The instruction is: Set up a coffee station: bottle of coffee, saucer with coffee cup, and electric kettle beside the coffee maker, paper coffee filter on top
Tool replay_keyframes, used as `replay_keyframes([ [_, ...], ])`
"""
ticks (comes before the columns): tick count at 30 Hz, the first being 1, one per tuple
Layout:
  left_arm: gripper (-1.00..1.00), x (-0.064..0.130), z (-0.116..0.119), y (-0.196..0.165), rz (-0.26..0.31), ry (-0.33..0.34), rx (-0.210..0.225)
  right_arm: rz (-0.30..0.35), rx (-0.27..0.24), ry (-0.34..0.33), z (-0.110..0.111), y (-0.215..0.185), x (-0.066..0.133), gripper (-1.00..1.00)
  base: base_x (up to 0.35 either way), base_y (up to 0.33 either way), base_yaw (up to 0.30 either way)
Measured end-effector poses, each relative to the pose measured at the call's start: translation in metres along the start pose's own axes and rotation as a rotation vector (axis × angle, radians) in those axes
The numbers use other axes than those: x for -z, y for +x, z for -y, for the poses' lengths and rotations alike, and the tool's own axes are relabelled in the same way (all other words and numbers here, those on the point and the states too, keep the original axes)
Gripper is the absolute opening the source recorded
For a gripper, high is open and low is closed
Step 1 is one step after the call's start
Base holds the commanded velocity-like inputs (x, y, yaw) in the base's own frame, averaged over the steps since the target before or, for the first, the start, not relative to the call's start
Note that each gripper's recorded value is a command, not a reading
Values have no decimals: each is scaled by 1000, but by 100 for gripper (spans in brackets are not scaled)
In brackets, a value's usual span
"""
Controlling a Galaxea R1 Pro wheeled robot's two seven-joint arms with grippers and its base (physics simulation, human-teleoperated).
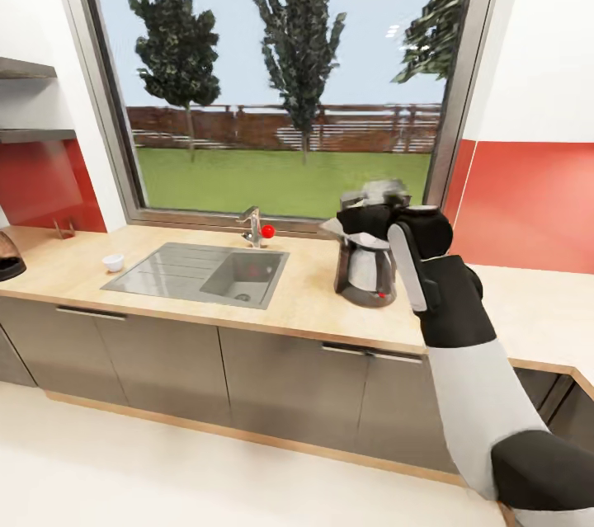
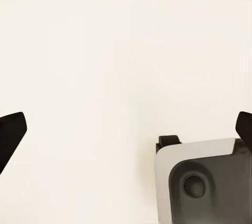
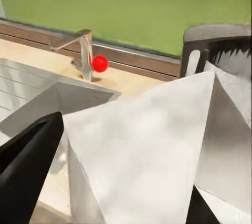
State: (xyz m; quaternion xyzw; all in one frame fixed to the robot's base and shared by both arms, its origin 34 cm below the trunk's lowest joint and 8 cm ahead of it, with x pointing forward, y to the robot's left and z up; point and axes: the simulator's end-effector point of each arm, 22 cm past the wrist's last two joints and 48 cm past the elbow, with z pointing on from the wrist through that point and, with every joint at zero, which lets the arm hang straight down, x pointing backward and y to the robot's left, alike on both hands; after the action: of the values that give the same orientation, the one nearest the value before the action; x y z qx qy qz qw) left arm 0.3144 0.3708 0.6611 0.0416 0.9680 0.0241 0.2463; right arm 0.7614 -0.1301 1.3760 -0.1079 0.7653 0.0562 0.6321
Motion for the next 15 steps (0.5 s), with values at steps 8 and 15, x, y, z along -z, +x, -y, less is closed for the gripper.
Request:
replay_keyframes([
  [8, 100, 0, 0, 1, -1, 2, -2, -14, 42, 117, 66, -72, -18, -100, 0, 0, 0],
  [15, 100, 0, -1, 1, -3, 2, -5, -40, 57, 178, 96, -123, -22, -100, 0, 0, 0],
])
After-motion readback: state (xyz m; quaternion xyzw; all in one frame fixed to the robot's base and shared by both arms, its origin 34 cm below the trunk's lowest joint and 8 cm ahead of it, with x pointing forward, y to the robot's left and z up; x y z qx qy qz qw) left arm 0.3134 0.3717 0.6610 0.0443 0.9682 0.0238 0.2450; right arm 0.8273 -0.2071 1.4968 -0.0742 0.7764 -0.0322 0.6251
